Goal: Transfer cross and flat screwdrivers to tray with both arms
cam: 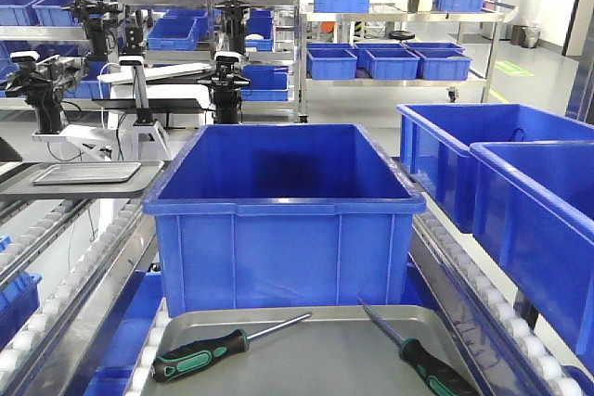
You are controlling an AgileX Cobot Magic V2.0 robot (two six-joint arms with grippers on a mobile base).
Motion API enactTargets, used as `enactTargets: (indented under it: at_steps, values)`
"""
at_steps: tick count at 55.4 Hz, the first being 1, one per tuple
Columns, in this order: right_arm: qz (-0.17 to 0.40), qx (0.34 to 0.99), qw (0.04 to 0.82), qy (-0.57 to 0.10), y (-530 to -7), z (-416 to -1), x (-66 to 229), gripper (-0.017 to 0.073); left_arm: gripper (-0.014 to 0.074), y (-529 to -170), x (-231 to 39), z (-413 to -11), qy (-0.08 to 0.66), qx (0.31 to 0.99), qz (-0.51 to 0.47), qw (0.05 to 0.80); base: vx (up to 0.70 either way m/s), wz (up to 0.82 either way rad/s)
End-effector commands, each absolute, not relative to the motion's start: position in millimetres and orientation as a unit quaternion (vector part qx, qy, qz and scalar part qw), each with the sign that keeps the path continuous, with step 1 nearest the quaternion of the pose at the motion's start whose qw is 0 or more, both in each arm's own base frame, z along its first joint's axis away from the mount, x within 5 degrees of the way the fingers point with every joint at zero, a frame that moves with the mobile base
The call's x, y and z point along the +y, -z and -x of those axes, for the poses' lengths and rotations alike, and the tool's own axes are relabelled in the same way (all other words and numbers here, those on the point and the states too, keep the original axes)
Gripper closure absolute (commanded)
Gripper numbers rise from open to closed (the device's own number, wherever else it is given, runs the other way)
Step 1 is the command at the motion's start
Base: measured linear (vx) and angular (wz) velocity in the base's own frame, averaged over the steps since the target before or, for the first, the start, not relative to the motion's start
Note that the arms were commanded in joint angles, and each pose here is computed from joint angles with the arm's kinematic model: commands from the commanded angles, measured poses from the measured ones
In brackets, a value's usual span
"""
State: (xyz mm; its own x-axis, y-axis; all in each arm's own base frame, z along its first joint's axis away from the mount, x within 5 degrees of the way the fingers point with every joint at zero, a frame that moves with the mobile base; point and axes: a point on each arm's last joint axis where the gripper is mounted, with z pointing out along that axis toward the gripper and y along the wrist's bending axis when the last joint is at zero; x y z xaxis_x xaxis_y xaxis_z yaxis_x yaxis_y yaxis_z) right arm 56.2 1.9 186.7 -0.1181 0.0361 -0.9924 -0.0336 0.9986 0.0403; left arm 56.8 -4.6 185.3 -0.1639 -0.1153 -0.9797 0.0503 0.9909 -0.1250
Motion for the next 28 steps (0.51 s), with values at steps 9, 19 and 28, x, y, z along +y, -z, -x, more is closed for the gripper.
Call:
enactTargets:
  at_steps: [9,19,28]
  values:
    - [0.001,0.718,0.695,-0.023,-192.6,-56.6,1.8,0.057,0.0599,-200.2,-3.9,-57.8,0.067,0.729,0.027,0.681,0.0,0.0]
    - [0.001,0.718,0.695,-0.023,-192.6,-56.6,1.8,0.0568,0.0599,-200.2,-3.9,-57.8,0.067,0.729,0.027,0.681,0.0,0.0]
    - [0.001,0.718,0.695,-0.023,-192.6,-56.6,1.8,0.0568,0.0599,-200.2,-3.9,-57.8,0.067,0.729,0.027,0.681,0.0,0.0]
